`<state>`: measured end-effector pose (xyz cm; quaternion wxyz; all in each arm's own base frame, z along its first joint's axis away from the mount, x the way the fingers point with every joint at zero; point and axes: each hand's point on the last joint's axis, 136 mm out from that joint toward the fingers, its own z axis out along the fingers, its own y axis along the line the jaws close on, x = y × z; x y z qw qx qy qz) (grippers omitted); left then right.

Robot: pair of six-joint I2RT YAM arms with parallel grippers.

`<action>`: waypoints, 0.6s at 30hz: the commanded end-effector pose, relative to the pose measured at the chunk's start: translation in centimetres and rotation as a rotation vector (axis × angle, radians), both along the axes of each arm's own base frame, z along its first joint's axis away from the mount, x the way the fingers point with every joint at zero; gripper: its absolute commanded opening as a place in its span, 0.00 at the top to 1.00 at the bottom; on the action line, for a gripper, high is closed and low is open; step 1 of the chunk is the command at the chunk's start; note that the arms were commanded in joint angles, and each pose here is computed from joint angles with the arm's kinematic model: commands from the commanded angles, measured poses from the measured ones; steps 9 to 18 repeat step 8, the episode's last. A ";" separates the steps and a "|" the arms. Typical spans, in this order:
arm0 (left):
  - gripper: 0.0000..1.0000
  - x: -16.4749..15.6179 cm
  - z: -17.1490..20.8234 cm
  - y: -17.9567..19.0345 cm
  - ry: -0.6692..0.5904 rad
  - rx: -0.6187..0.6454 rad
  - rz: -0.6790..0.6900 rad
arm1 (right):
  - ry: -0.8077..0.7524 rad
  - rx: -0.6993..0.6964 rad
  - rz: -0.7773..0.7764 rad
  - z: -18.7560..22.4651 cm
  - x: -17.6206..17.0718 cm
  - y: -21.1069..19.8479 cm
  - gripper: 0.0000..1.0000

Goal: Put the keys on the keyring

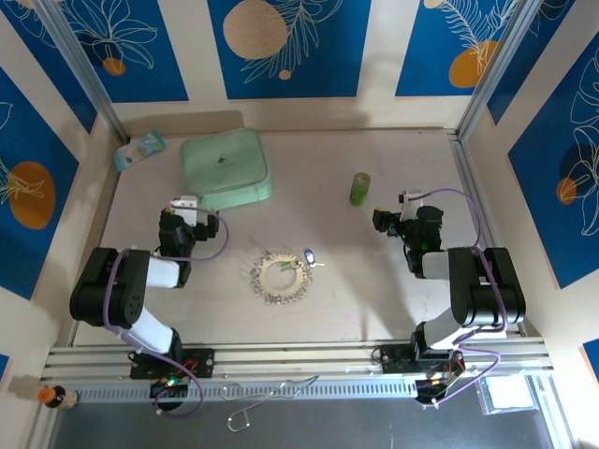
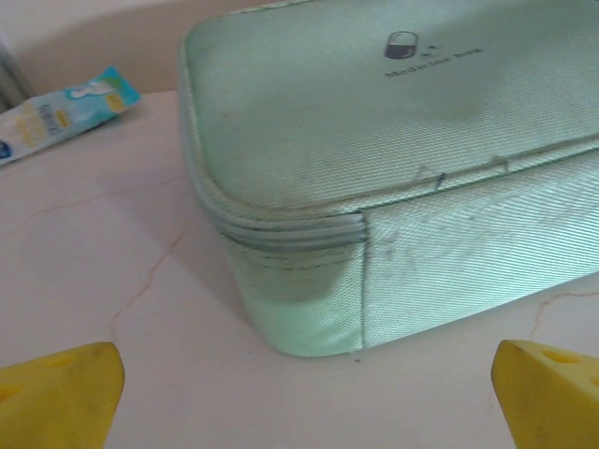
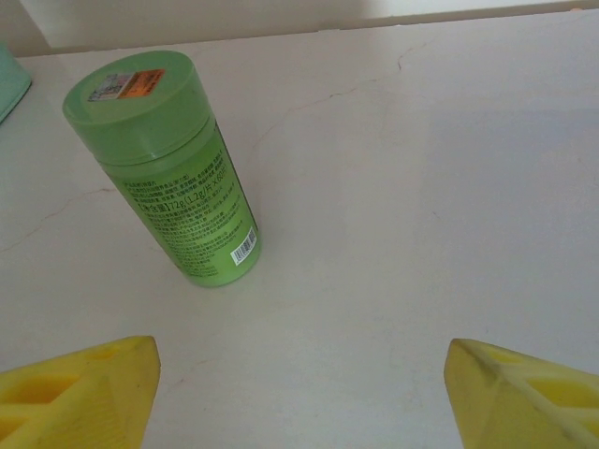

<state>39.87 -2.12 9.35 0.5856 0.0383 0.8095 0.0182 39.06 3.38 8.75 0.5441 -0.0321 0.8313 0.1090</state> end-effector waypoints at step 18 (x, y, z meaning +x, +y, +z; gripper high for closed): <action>0.00 -0.1 -0.3 -0.6 0.027 -0.006 -0.062 | -0.026 -0.023 -0.030 0.7 0.6 0.0 0.01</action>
